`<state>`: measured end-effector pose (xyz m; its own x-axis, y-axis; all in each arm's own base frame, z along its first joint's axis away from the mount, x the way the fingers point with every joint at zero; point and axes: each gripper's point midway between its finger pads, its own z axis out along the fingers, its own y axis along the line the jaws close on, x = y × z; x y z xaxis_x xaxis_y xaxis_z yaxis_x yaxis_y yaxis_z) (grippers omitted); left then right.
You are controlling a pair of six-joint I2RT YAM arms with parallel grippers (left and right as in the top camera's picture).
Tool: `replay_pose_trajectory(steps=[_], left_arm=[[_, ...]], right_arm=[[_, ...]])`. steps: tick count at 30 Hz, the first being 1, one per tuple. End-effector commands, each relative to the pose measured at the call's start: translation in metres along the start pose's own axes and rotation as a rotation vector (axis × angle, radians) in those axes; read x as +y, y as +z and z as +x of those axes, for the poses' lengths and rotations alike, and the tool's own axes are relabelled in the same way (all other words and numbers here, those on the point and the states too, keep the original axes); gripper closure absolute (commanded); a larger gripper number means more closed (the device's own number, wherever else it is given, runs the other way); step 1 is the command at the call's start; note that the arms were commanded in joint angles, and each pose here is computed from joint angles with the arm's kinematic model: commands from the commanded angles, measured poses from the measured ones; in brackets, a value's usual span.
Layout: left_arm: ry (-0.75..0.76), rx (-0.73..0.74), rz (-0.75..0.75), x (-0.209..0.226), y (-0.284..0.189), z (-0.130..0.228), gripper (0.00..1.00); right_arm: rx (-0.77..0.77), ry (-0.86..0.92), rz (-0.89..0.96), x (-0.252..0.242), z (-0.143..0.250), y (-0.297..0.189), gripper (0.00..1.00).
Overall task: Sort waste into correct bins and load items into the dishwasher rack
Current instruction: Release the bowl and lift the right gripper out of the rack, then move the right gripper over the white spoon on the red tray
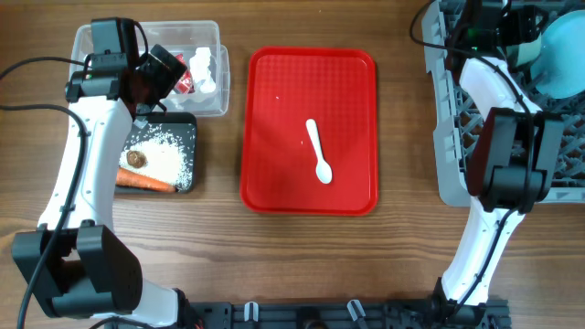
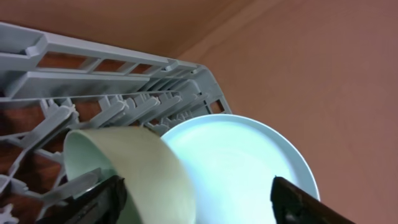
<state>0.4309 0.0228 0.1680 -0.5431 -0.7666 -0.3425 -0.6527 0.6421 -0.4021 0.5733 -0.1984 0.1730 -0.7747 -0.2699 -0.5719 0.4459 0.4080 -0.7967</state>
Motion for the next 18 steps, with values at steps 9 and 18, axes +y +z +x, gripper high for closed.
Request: replay_pose_trajectory(steps=[9, 18], left_arm=[[-0.015, -0.011, 0.020, -0.004, -0.006, -0.004, 0.00], [-0.015, -0.011, 0.020, -0.004, -0.006, -0.004, 0.00]], right_arm=[[-0.044, 0.110, 0.116, -0.031, -0.021, -0.008, 0.07], [-0.092, 0.209, 0.153, -0.058, -0.041, -0.023, 0.04]])
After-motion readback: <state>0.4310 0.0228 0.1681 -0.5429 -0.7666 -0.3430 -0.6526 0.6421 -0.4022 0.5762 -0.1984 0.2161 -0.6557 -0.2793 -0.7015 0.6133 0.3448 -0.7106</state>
